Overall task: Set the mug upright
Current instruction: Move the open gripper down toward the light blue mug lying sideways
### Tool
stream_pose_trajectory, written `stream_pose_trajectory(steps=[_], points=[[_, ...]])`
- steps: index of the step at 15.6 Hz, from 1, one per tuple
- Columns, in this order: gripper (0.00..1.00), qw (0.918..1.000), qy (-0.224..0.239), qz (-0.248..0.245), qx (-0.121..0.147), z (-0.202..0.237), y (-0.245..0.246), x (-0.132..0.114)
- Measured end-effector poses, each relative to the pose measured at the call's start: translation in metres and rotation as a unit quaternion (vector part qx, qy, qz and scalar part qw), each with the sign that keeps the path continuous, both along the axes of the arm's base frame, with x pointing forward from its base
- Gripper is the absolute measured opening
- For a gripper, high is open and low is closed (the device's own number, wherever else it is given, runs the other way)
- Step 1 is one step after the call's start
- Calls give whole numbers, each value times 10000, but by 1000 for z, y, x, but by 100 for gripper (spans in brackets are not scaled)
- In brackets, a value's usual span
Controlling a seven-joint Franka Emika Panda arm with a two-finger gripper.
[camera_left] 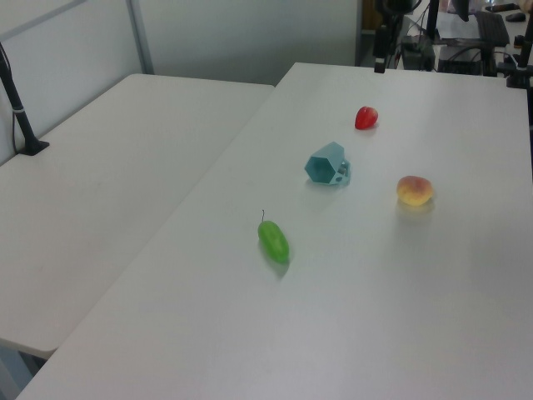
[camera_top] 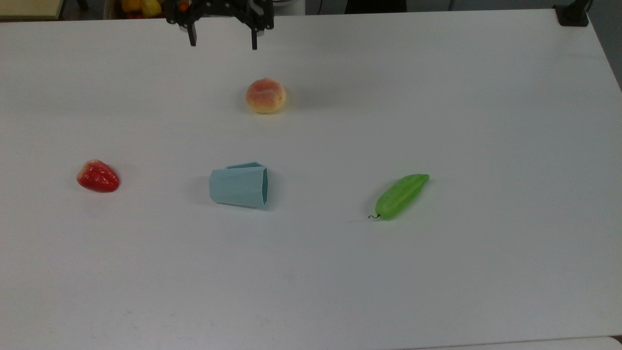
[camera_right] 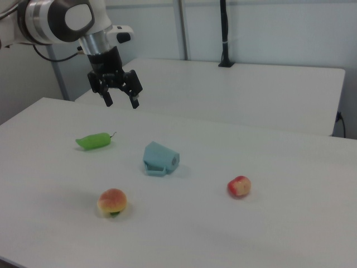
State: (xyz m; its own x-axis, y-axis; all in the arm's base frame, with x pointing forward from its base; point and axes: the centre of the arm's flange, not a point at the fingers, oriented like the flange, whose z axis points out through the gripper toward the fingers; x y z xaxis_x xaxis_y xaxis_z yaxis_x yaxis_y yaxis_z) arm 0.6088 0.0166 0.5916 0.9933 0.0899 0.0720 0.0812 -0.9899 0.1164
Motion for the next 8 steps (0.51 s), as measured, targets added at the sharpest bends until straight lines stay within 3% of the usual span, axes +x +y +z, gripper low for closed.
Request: stream_pose_trajectory(steps=[3, 8], points=[[100, 9985, -213, 245, -440, -8, 38, 14], [100, 9932, -481, -51, -1062, -61, 108, 35]])
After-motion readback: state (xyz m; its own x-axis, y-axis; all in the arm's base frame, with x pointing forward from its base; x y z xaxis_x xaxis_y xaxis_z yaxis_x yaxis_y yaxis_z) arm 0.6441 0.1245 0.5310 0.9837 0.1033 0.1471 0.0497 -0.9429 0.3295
